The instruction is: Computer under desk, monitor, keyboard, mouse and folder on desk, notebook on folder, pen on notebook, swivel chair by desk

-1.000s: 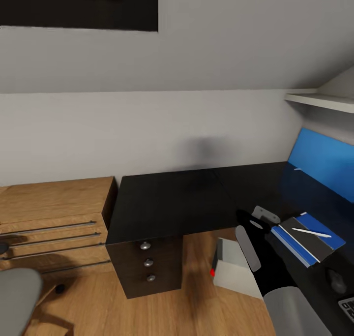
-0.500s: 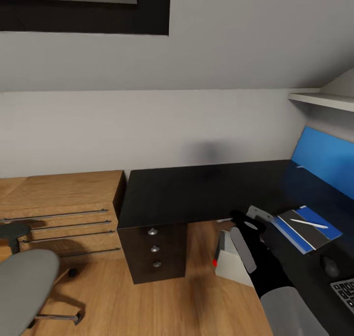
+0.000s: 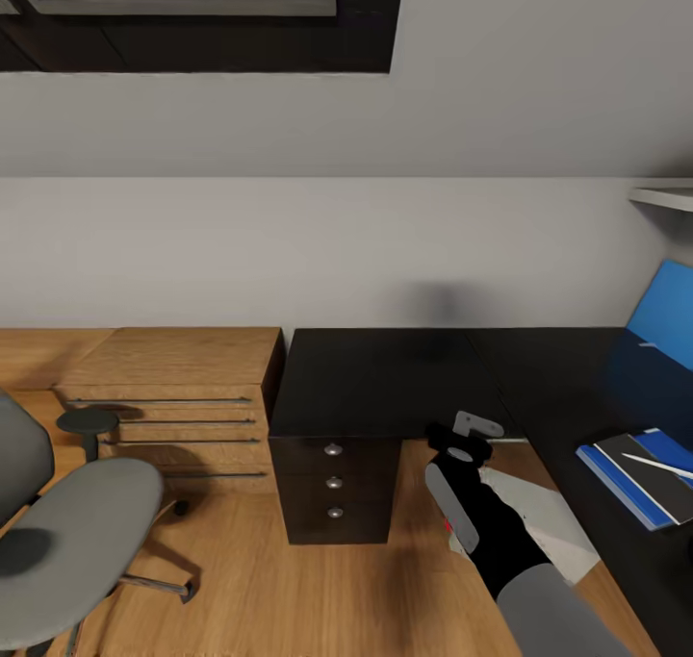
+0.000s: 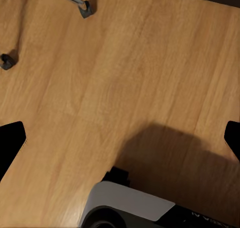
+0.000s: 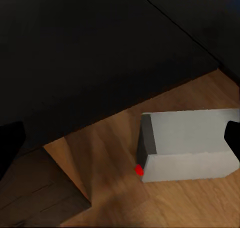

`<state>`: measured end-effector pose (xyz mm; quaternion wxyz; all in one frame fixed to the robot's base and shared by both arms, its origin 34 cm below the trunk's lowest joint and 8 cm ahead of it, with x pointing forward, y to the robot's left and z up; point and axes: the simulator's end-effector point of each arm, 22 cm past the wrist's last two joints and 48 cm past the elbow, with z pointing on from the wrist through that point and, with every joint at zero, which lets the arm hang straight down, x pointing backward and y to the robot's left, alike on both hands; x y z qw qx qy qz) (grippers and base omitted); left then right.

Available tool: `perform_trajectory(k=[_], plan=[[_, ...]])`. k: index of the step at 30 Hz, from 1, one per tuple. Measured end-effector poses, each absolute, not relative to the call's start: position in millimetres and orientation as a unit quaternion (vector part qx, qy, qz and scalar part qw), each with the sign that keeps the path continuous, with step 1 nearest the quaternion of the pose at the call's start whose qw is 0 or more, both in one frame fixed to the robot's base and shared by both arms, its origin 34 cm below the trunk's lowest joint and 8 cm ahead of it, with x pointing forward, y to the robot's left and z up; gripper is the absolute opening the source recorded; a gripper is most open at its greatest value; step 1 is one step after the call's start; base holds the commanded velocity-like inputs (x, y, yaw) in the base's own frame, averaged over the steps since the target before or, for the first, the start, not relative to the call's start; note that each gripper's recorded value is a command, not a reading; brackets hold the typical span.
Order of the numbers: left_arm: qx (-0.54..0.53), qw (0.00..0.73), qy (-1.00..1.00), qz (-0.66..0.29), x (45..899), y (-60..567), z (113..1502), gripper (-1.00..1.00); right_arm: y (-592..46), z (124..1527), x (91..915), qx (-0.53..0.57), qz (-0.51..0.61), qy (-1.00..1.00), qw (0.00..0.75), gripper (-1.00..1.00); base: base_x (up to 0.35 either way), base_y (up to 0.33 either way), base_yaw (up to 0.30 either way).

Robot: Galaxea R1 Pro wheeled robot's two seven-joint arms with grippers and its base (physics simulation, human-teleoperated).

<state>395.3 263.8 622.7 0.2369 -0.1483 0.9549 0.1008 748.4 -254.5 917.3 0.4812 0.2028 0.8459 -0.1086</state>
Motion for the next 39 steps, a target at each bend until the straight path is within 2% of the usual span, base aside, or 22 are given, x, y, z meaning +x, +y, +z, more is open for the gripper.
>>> perform_trajectory(k=[11, 16, 19, 20, 21, 23, 26, 31, 39], plan=[[-0.150, 0.244, 0.953, 0.100, 395.0, 264.9, 635.8, 1.00, -227.2, 885.7, 735.1, 0.158, -0.103, 0.846, 0.499, 1.00, 0.000, 0.000, 0.269], [-0.149, 0.244, 0.954, 0.096, 393.6, 260.1, 640.6, 1.00, -245.3, 791.6, 662.1, 0.138, -0.126, 0.879, 0.439, 1.00, 0.000, 0.000, 0.268], [-0.148, 0.244, 0.954, 0.095, 392.7, 257.8, 643.6, 1.00, -260.2, 751.9, 619.6, 0.136, -0.132, 0.881, 0.434, 1.00, 0.000, 0.000, 0.273], [-0.148, 0.244, 0.954, 0.095, 392.3, 258.0, 644.7, 1.00, -262.0, 743.2, 603.9, 0.131, -0.116, 0.866, 0.468, 1.00, 0.000, 0.000, 0.274], [-0.148, 0.243, 0.954, 0.096, 391.6, 258.6, 645.4, 1.00, -290.3, 705.9, 552.6, 0.119, -0.150, 0.885, 0.424, 1.00, 0.000, 0.000, 0.274], [-0.148, 0.241, 0.954, 0.097, 389.2, 259.4, 646.3, 1.00, -295.3, 700.8, 539.3, 0.110, -0.151, 0.887, 0.422, 1.00, 0.000, 0.000, 0.274], [-0.135, 0.176, 0.968, 0.121, 323.4, 271.3, 621.0, 1.00, -301.4, 679.3, 497.1, 0.083, -0.130, 0.903, 0.401, 1.00, 0.000, 0.000, 0.279], [-0.130, 0.160, 0.967, 0.148, 274.5, 291.7, 614.2, 1.00, -306.3, 659.9, 428.4, 0.073, -0.130, 0.918, 0.367, 1.00, 0.000, 0.000, 0.284], [-0.114, 0.174, 0.966, 0.153, 257.3, 289.7, 620.7, 1.00, -306.0, 685.5, 408.4, 0.075, -0.124, 0.889, 0.434, 1.00, 0.000, 0.000, 0.227]])
